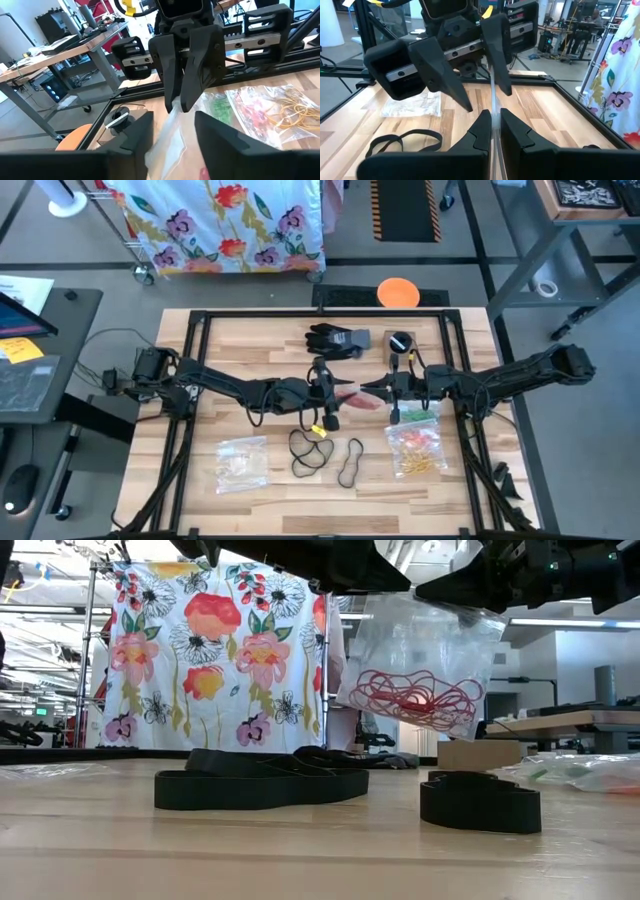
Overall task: Sort rubber bands
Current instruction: Close the transparent zip bag containing the red rubber bands
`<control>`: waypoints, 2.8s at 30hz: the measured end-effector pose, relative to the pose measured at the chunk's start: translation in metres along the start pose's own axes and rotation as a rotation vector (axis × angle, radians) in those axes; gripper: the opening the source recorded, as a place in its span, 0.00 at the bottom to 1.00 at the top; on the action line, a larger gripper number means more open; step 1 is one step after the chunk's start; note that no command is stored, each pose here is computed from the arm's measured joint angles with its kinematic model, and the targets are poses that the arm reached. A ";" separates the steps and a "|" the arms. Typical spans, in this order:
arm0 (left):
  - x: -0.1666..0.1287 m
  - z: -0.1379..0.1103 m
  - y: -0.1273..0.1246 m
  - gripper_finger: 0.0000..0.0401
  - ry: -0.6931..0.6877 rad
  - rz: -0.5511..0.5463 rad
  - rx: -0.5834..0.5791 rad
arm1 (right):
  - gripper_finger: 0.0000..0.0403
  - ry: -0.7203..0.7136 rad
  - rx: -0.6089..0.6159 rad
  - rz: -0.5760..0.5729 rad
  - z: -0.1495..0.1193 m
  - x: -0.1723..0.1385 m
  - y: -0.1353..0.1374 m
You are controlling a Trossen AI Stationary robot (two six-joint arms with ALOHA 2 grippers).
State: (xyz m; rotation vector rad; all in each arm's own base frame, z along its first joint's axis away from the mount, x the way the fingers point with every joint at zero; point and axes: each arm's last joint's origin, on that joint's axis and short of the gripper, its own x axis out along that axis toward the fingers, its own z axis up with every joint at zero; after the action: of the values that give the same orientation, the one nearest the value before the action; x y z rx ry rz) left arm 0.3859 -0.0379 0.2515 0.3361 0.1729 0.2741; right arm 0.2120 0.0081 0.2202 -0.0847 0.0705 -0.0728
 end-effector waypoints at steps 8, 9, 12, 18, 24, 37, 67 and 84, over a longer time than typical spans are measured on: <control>0.000 0.000 0.000 0.04 0.001 0.002 -0.007 | 0.05 0.000 0.000 0.000 0.000 0.000 0.000; 0.000 0.000 0.000 0.02 0.001 0.002 -0.007 | 0.05 0.000 0.000 -0.001 0.000 0.000 0.000; 0.000 0.000 0.001 0.01 0.008 0.022 -0.007 | 0.05 -0.001 0.000 -0.001 0.000 0.000 0.000; -0.002 0.001 -0.001 0.00 0.015 0.055 -0.004 | 0.05 -0.004 0.001 -0.002 0.001 0.000 0.000; -0.014 0.011 -0.002 0.00 0.041 0.116 0.011 | 0.05 -0.013 0.002 -0.003 0.002 0.000 0.000; -0.039 0.027 -0.006 0.00 0.103 0.232 0.061 | 0.05 -0.005 0.001 -0.005 0.001 0.000 0.000; -0.067 0.042 -0.015 0.00 0.171 0.472 0.131 | 0.10 -0.031 0.003 0.010 0.002 0.000 0.001; -0.053 0.032 -0.009 0.00 0.125 0.149 0.035 | 0.61 -0.068 -0.016 -0.050 0.007 -0.001 0.003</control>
State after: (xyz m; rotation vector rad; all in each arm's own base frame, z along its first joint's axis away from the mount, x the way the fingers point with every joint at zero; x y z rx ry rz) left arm 0.3443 -0.0714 0.2849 0.3676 0.2769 0.4398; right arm 0.2114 0.0120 0.2266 -0.1046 0.0008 -0.1196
